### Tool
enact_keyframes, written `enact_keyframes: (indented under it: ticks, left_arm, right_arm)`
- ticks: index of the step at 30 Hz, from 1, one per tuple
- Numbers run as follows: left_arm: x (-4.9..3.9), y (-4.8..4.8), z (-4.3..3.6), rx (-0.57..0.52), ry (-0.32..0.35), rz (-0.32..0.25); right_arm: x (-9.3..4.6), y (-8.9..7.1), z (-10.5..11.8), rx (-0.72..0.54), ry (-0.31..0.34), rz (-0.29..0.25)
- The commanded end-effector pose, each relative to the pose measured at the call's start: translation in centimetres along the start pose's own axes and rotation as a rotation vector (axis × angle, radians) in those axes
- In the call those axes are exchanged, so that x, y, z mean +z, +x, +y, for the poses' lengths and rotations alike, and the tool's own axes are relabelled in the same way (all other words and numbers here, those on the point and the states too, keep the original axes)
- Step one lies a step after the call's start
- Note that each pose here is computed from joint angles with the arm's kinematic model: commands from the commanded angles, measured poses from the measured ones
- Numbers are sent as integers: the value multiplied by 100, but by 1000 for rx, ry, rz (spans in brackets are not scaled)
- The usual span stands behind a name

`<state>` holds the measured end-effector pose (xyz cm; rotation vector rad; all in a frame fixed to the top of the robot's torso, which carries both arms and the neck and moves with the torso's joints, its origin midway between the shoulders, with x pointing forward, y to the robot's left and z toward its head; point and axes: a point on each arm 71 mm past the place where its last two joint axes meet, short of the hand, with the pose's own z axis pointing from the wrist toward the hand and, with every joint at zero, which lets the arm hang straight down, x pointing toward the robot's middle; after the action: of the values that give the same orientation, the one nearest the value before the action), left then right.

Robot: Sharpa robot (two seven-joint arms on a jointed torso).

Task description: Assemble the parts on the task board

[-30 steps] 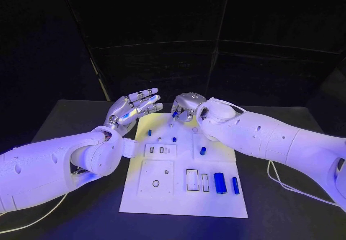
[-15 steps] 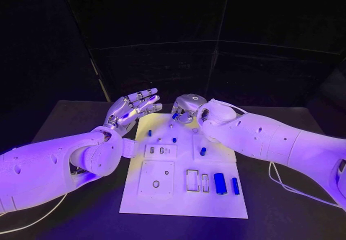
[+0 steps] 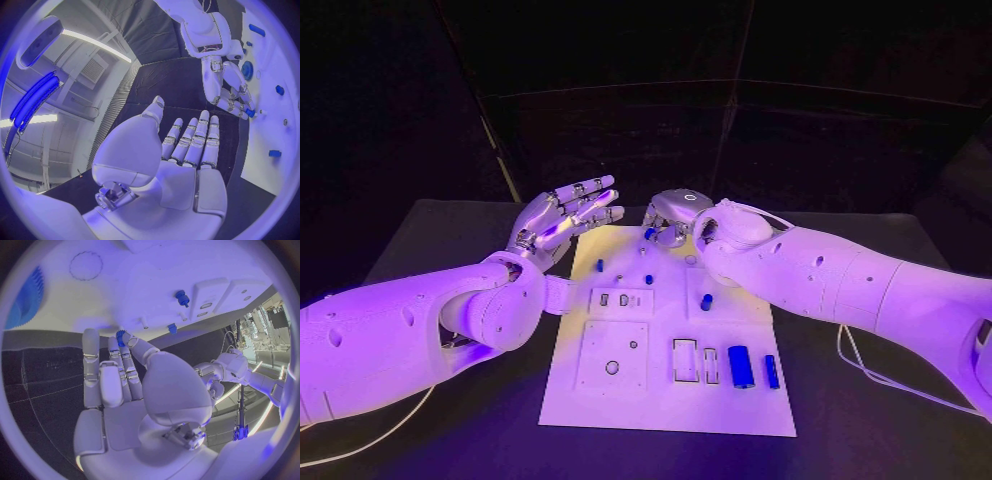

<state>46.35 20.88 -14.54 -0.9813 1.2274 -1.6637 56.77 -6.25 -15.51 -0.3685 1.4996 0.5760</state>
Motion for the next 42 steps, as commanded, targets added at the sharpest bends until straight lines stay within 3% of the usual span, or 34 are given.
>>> enact_keyframes:
  ticks: [1, 16, 21, 29, 33, 42]
  left_arm:
    - [6, 11, -19, 1, 16, 13]
    - [7, -6, -21, 3, 16, 10]
    - [0, -44, -28, 8, 17, 2]
    - [-18, -86, -44, 12, 18, -6]
    - [-21, -99, -47, 13, 17, -8]
    - [-17, -108, -45, 14, 17, -9]
  right_arm:
    - [3, -23, 4, -5, 1, -15]
    - [-32, -78, -46, 7, 2, -79]
    - [-178, -155, -186, 76, 20, -140]
    - [-500, -357, -460, 160, 83, -160]
    - [-662, -436, -618, 180, 150, -124]
    - [-843, -394, -923, 203, 295, 49]
